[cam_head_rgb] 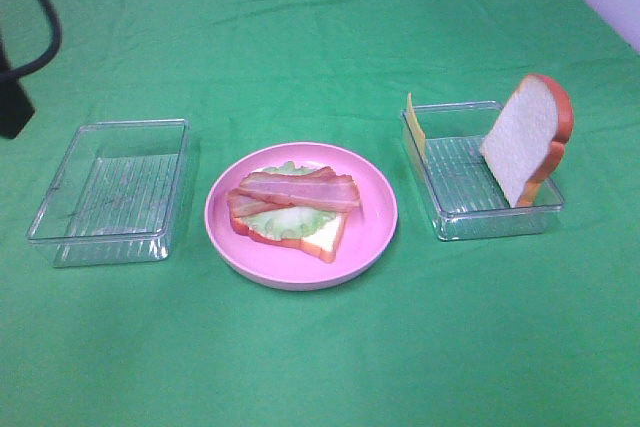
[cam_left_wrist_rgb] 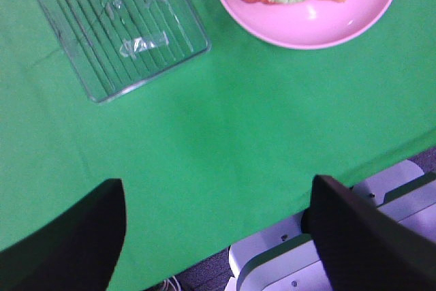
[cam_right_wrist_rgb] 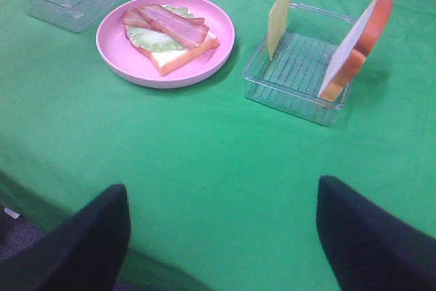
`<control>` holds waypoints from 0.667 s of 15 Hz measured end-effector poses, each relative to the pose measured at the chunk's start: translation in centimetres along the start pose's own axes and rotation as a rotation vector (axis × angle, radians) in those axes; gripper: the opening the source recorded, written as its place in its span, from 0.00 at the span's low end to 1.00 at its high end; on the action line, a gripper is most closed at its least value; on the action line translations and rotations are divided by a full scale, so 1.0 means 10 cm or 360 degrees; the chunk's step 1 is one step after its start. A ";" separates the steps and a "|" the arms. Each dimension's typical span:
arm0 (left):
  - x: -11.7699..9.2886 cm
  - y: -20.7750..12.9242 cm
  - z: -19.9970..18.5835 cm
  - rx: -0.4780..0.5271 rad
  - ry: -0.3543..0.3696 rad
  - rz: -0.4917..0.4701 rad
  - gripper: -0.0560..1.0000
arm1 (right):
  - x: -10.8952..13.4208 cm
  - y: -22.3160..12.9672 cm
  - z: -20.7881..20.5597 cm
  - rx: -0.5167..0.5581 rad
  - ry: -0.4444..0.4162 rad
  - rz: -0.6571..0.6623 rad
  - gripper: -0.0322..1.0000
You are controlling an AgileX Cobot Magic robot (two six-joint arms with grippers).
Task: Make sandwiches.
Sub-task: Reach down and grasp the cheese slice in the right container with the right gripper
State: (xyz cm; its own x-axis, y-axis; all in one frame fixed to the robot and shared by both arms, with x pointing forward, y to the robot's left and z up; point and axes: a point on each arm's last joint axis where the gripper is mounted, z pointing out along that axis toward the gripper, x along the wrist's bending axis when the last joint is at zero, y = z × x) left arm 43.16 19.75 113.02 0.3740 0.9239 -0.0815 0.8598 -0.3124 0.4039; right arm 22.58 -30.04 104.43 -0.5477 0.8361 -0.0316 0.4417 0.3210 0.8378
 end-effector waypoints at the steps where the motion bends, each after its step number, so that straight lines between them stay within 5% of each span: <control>1: 0.02 -0.21 -0.04 -0.0003 0.0000 0.0000 0.73 | 0.00 0.00 0.00 0.0000 0.0000 0.0000 0.73; 5: 0.10 -0.90 -0.13 -0.0115 -0.0013 0.0006 0.73 | 0.00 0.00 0.00 0.0000 0.0000 0.0000 0.73; 10: 0.21 -1.84 -0.26 -0.0530 -0.0039 0.0172 0.73 | -0.03 0.03 -0.01 -0.0026 -0.0054 -0.0022 0.73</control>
State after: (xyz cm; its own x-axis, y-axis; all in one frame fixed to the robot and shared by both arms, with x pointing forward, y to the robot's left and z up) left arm 27.28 28.02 107.77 0.4684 0.8825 -0.0420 0.6555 -0.3153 0.6862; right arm 22.83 -30.24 104.70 -0.5292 0.8463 -0.0614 0.4226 0.3257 0.8458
